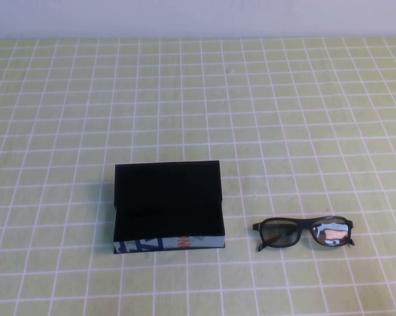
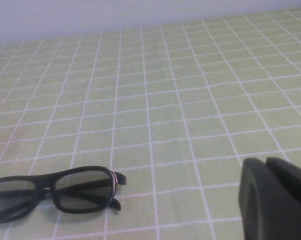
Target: Return glasses to glasses case
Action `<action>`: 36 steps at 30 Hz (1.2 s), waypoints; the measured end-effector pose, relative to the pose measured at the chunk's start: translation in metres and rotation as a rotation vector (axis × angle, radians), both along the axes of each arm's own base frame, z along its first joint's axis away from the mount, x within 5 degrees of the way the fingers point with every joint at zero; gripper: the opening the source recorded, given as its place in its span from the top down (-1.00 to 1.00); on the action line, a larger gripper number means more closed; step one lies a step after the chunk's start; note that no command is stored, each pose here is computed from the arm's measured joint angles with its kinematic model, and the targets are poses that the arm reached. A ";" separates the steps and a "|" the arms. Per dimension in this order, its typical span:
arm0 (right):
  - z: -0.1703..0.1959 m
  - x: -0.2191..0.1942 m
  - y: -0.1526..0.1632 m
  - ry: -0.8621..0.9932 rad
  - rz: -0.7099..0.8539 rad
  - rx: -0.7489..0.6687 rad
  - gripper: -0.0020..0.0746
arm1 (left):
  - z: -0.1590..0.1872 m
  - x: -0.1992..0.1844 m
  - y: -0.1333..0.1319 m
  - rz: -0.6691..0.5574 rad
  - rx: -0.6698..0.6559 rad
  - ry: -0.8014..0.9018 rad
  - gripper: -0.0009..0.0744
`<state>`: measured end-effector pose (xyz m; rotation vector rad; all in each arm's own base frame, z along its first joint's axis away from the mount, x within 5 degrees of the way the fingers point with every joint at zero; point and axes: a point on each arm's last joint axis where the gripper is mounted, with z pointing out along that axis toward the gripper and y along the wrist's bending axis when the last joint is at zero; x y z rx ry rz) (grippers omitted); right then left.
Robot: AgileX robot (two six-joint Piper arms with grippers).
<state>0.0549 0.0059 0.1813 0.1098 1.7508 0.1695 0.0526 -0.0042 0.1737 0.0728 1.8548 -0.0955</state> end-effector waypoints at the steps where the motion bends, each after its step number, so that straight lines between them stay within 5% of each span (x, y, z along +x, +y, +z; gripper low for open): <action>1: 0.000 0.000 0.000 -0.004 -0.001 0.000 0.99 | 0.000 0.000 0.000 0.000 0.000 0.000 0.98; 11: 0.019 0.002 -0.006 -0.209 -0.069 0.013 0.99 | 0.009 0.002 -0.001 -0.010 -0.016 -0.097 0.98; 22: 0.042 -0.003 -0.017 -0.474 -0.178 0.114 0.99 | 0.052 -0.001 -0.006 -0.066 -0.147 -0.567 0.98; 36: 0.041 -0.002 -0.016 -0.458 -0.173 0.128 0.99 | 0.055 -0.002 -0.006 -0.071 -0.165 -0.593 0.98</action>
